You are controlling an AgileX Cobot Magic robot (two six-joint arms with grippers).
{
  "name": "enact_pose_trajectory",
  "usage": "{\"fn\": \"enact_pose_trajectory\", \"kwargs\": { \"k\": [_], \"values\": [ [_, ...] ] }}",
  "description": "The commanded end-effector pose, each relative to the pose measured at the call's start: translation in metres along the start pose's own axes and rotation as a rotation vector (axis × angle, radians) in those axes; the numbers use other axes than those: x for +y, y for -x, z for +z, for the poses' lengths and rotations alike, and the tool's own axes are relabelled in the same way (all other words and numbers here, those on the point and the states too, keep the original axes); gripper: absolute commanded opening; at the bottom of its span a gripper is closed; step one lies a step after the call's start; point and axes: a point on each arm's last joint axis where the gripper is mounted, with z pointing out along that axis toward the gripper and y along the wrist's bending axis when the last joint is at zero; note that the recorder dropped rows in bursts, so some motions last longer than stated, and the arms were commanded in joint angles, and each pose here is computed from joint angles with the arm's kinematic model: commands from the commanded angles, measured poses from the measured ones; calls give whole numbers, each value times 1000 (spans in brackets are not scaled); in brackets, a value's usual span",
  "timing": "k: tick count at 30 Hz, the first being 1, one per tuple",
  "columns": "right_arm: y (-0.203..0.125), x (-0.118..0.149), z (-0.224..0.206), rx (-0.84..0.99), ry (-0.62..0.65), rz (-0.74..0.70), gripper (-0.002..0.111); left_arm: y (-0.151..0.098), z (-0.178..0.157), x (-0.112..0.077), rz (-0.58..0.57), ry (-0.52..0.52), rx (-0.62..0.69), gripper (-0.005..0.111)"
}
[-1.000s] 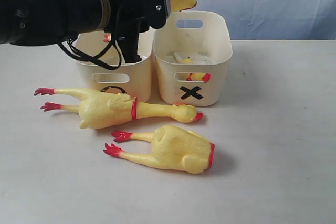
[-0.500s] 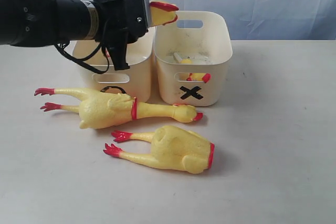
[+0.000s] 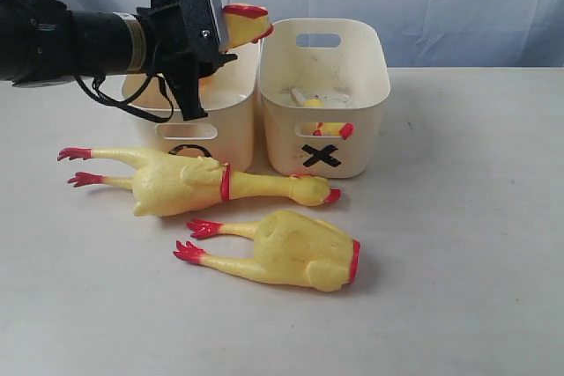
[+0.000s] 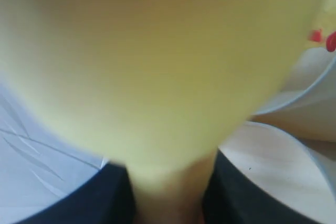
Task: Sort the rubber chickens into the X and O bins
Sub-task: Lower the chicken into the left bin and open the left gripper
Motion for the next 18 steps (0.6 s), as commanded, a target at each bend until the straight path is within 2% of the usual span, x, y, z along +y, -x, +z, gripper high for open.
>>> {"fn": "enact_pose_trajectory", "kwargs": {
  "k": [1,4,10,14,18],
  "values": [
    [0,-1,0,-15,-9,-2,-1,1,3,-1,-19,2,-52,3],
    [0,-1,0,-15,-9,-2,-1,1,4,1,-62,23,-49,14],
    [0,-1,0,-15,-9,-2,-1,1,4,1,-79,30,-50,44],
    [0,-1,0,-15,-9,-2,-1,0,4,4,-153,59,-49,52],
    [0,-1,0,-15,-9,-2,-1,3,0,9,-181,83,-57,55]
  ]
}}
